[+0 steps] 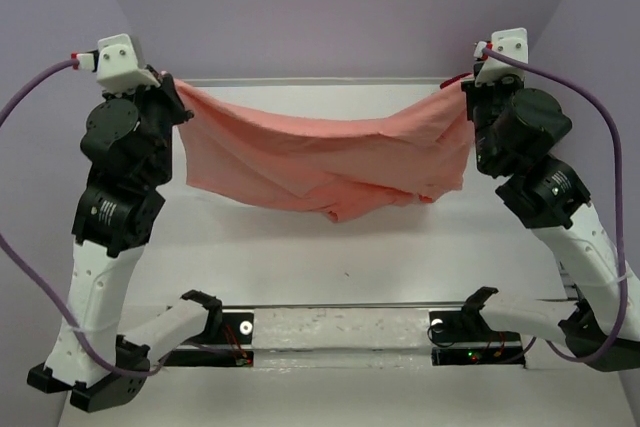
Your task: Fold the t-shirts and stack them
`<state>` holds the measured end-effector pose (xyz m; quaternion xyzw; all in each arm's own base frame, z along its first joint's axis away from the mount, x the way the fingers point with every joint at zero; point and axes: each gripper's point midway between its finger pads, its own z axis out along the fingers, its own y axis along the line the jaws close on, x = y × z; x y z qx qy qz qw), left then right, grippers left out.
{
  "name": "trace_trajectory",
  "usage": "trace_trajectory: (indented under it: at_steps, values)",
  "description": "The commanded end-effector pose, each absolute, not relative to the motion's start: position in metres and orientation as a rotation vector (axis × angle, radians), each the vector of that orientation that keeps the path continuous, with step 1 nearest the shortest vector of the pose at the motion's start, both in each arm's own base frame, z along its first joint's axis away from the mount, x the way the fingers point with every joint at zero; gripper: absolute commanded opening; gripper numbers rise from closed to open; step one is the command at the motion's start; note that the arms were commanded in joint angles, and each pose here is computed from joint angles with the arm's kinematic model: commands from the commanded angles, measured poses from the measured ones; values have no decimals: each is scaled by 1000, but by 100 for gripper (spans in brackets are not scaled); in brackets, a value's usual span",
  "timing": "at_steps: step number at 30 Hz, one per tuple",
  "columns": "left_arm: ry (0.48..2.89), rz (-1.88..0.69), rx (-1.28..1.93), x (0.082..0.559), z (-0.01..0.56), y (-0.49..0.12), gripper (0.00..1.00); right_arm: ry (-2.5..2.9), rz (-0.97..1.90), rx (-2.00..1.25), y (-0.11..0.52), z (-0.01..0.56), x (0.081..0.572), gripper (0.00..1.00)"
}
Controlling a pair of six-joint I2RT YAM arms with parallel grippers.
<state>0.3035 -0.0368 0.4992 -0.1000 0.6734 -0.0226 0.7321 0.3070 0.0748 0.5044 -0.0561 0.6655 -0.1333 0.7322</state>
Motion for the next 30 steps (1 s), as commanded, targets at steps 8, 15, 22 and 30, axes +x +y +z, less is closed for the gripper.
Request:
trace_trajectory:
  at_steps: [8, 15, 22, 30]
  values:
    - [1370, -32, -290, 213, 523, 10, 0, 1323, -564, 176, -42, 572, 206, 0]
    - [1359, -6, -314, 189, 526, 26, 0, 1286, -594, 196, -59, 582, 186, 0]
    - [1404, -17, -297, 193, 511, 20, 0, 1317, -602, 146, -40, 574, 199, 0]
    - [1429, -41, -293, 184, 507, 20, 0, 1356, -635, 137, -37, 575, 202, 0]
